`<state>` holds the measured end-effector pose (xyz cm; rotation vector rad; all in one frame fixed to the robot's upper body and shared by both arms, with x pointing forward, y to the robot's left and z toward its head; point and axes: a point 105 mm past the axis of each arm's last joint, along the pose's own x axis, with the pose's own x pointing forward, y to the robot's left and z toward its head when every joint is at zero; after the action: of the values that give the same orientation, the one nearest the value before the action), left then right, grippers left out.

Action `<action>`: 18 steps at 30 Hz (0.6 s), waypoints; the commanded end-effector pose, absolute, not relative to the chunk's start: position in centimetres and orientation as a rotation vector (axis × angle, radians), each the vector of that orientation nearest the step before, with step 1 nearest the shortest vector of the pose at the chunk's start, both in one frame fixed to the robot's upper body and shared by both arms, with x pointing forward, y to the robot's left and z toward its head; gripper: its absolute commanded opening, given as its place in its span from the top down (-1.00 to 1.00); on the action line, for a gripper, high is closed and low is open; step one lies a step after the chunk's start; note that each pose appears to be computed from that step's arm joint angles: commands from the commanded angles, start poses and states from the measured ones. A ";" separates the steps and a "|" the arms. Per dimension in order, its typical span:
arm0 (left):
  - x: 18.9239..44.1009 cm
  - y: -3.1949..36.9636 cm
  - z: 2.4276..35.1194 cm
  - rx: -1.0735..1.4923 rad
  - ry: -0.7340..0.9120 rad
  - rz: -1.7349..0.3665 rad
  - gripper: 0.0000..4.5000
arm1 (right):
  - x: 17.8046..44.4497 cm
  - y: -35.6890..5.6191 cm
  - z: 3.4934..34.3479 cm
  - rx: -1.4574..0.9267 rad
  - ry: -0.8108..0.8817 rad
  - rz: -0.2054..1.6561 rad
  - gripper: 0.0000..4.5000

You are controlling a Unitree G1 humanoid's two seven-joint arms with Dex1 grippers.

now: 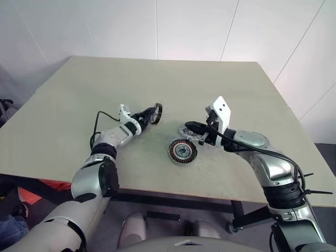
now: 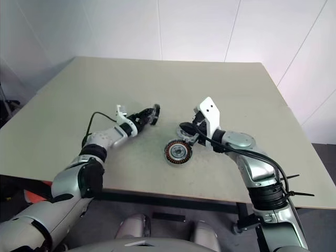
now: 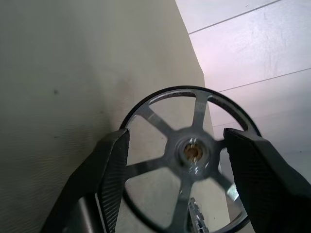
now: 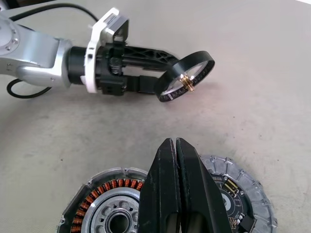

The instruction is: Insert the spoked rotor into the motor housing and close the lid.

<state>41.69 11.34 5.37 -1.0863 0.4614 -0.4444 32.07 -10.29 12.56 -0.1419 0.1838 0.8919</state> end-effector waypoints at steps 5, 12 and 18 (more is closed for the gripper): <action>40.6 14.2 3.5 -1.031 0.506 -0.385 -0.46 | 32.2 -9.9 14.3 -0.158 0.113 0.902 1.00; 40.6 10.4 4.1 -1.086 0.534 -0.474 -0.46 | 32.2 -9.9 14.3 -0.159 0.112 0.905 1.00; 40.3 6.0 4.3 -1.078 0.595 -0.559 -0.46 | 32.1 -9.9 14.3 -0.165 0.115 0.904 1.00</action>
<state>41.32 8.78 5.40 -1.0874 0.5008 -0.5123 32.09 -10.24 12.61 -0.1424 0.1800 0.8921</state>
